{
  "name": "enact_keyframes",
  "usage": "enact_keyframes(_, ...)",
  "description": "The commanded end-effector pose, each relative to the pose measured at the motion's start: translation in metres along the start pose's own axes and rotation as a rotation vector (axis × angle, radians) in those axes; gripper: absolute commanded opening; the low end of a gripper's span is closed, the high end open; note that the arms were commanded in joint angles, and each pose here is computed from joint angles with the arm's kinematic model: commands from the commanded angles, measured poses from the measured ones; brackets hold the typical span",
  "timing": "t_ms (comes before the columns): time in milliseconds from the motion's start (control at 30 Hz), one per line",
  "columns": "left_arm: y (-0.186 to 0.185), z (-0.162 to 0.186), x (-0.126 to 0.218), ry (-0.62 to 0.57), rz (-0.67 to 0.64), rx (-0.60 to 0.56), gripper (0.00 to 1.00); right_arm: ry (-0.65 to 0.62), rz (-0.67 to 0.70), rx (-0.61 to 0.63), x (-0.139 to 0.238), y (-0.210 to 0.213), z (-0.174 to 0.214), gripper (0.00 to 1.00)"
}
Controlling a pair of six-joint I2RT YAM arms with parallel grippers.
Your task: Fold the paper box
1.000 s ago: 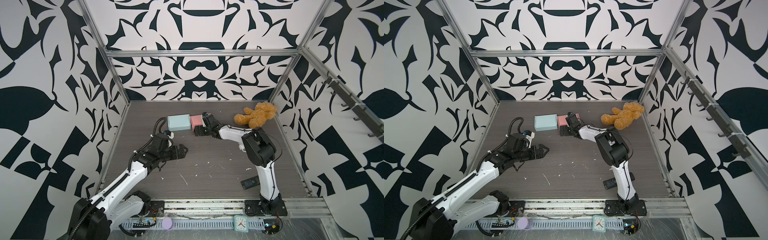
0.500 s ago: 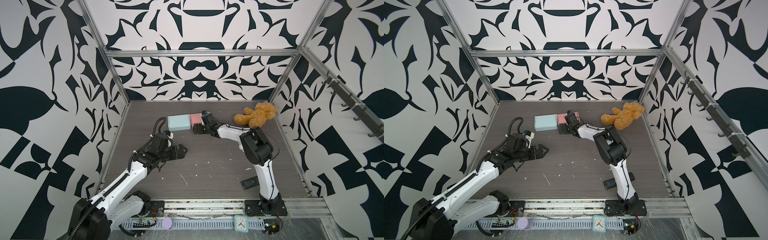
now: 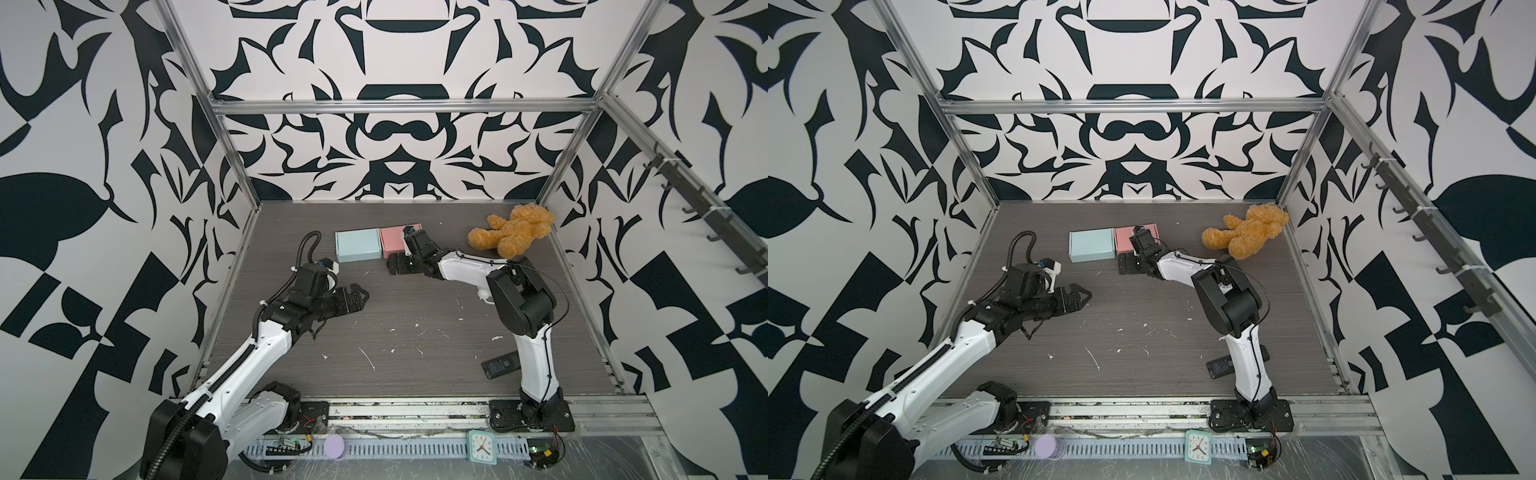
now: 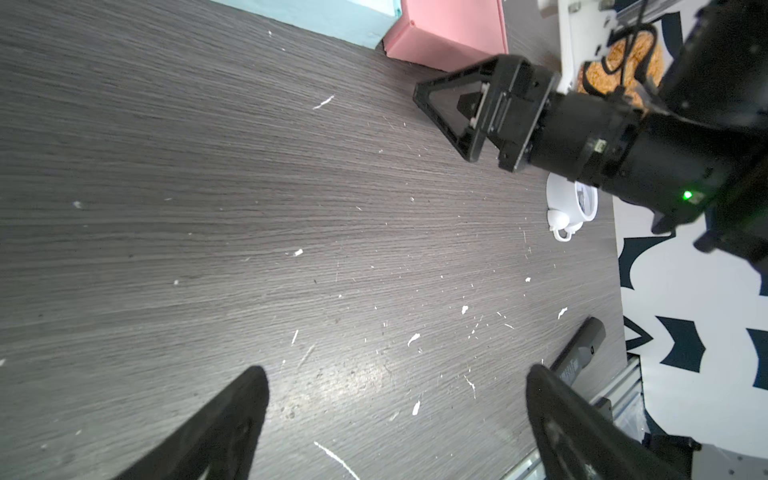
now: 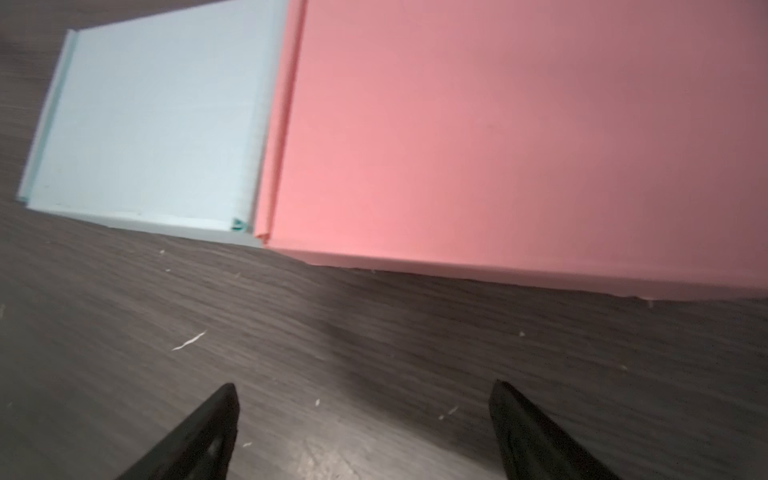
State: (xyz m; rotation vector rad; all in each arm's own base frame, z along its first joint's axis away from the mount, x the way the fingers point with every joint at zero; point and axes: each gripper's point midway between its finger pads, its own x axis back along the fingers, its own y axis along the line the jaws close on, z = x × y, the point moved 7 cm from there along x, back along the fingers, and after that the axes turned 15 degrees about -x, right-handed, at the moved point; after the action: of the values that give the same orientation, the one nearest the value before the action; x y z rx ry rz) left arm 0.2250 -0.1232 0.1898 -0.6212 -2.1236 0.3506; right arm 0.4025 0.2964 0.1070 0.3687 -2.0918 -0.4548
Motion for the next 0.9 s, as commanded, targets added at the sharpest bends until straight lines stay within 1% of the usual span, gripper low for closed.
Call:
enact_keyframes(0,0.011,0.003,-0.003,0.008,0.054,0.046,0.99,-0.035,-0.071,0.047,0.022,0.032,-0.017,0.96)
enact_keyframes(67,0.017,-0.005,-0.002,-0.026,0.073,0.071,0.99,-0.043,-0.086,0.050,0.025,0.038,-0.023,0.96)
enact_keyframes(167,0.023,-0.023,-0.003,-0.059,0.079,0.079,1.00,-0.065,-0.112,0.063,0.032,0.048,-0.032,0.96)
enact_keyframes(300,0.024,-0.047,-0.012,-0.067,0.123,0.097,1.00,-0.066,-0.133,0.103,0.032,0.059,-0.042,0.96)
enact_keyframes(367,0.023,-0.053,-0.016,-0.068,0.140,0.102,1.00,-0.070,-0.151,0.113,0.029,0.064,-0.048,0.96)
enact_keyframes(500,0.024,-0.054,-0.016,-0.082,0.137,0.106,0.99,-0.068,-0.151,0.122,0.018,0.064,-0.059,0.96)
enact_keyframes(667,0.026,-0.049,-0.009,-0.083,0.111,0.099,0.99,-0.061,-0.137,0.105,-0.002,0.055,-0.071,0.96)
enact_keyframes(867,0.029,-0.047,-0.002,-0.092,0.091,0.094,1.00,-0.074,-0.122,0.107,-0.013,0.049,-0.079,0.96)
